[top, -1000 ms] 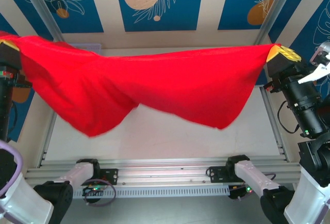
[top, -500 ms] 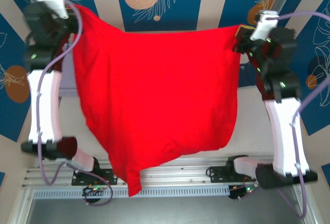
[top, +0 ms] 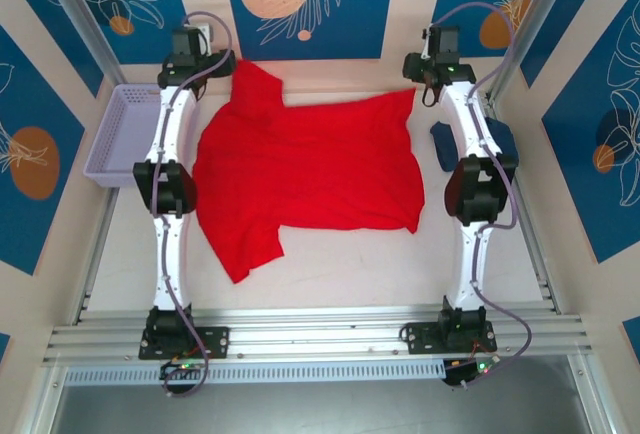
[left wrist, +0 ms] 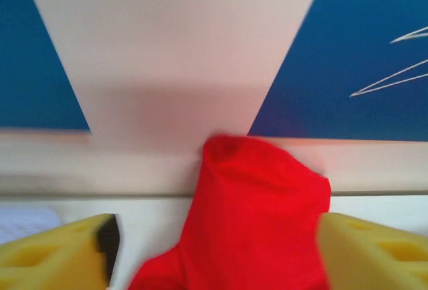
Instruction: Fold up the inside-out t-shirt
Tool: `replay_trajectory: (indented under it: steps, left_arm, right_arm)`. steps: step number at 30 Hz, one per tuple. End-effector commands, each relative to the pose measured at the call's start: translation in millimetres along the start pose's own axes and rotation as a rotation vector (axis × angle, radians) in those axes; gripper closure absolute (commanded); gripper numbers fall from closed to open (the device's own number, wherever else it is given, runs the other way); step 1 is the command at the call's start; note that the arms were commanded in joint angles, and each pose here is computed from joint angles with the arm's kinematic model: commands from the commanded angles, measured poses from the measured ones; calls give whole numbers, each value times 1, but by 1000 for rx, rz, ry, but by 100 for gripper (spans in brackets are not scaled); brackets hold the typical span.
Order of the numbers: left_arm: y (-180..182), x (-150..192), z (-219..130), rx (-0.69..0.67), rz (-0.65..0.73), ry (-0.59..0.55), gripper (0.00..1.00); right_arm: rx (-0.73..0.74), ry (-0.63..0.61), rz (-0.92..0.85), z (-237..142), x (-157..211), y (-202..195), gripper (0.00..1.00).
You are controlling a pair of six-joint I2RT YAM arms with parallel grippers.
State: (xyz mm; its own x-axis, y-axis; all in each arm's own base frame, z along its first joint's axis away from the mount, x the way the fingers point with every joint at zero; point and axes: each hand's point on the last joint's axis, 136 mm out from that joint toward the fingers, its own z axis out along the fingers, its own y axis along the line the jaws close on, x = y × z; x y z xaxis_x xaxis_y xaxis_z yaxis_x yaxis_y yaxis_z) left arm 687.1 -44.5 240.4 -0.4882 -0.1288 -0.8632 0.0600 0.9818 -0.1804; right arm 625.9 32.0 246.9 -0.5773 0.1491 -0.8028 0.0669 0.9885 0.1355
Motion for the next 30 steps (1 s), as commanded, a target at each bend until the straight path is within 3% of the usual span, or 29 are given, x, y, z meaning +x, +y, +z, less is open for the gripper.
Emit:
replay_trajectory:
  steps: [1,7,9,15,18,25,30]
  left_arm:
    - [-14,-56,-55,8,-35,-108,11]
    - [-24,8,-94,20,-171,148,11]
    - [-38,38,-116,74,-225,176,11]
    - [-61,160,-186,155,-353,262,12]
    - [-57,225,-225,121,-373,319,12]
    - [-43,341,-289,28,-328,513,13]
    - [-46,383,-313,13,-297,600,13]
  right_arm:
    - [-50,57,-8,-44,3,19,48]
    - [-135,246,74,-85,108,37,47]
    - [-155,334,115,-99,154,38,47]
    - [-55,515,209,-146,264,2,46]
    - [14,564,255,-167,305,-19,46]
    - [-25,681,431,-166,364,-24,47]
    - [23,712,441,-154,373,-31,53]
